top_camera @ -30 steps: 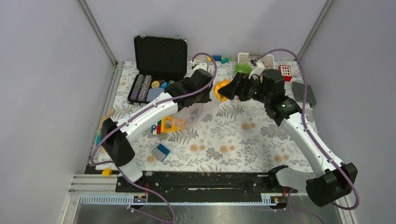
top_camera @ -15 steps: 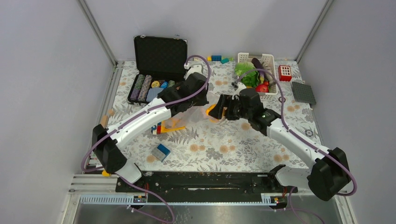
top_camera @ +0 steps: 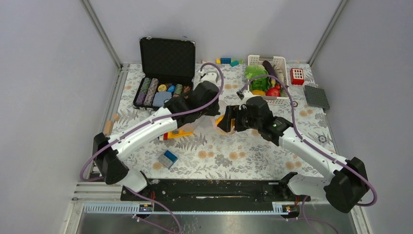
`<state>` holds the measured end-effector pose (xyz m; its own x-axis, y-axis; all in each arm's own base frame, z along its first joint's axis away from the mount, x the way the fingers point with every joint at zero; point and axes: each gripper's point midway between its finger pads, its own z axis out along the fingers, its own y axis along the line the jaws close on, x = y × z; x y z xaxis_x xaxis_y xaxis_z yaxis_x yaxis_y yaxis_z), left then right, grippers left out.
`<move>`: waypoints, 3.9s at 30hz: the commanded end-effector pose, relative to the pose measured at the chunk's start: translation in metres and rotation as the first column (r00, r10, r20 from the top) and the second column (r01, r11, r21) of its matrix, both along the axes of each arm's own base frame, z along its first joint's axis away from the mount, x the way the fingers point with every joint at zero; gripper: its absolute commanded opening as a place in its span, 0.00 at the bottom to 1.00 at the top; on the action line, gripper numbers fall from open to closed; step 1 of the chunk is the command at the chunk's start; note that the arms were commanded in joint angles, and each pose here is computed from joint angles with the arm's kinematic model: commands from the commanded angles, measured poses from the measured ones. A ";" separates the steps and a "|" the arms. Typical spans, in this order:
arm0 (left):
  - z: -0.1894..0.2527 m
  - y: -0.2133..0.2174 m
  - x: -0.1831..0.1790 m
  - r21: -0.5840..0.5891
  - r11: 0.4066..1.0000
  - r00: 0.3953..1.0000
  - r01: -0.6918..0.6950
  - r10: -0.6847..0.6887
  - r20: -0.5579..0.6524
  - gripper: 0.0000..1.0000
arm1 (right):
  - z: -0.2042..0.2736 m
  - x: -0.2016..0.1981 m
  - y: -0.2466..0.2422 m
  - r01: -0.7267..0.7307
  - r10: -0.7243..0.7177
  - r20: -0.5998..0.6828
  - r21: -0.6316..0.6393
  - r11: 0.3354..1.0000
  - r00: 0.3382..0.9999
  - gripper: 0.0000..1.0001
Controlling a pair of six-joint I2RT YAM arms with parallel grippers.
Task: Place the food in the zip-top bag and seal the zipper
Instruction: Place the fake vegetable in the zipper food storage bag, then pick up the fake vegetable from the bin.
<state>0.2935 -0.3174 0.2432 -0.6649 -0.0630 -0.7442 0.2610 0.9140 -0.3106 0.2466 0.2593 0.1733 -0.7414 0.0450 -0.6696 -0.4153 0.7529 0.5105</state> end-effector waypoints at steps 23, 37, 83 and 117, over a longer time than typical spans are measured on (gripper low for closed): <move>0.052 -0.015 -0.013 -0.080 0.996 0.986 0.032 -0.019 0.163 0.00 | 0.111 0.015 -0.034 0.168 -0.159 0.163 -0.037 0.985 0.974 1.00; 0.120 0.003 0.011 -0.161 0.986 0.966 0.031 0.012 0.260 0.00 | 0.166 0.059 -0.128 0.496 -0.478 0.271 0.001 0.868 0.836 1.00; -0.001 -0.005 0.030 -0.078 0.996 0.999 0.032 -0.028 0.047 0.00 | -0.078 0.355 -0.262 0.722 -0.798 -0.053 -0.394 0.569 0.600 0.62; 0.006 -0.005 0.019 -0.134 0.990 0.999 0.050 -0.047 0.021 0.00 | 0.006 0.297 -0.232 0.690 -0.709 -0.042 -0.196 0.697 0.704 0.29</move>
<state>0.3134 -0.3220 0.2203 -0.6907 -0.0707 -0.7197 0.2948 0.8812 -0.3695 0.5428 0.0315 0.1076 -0.6995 0.5268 -0.4830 0.3923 0.8479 0.3566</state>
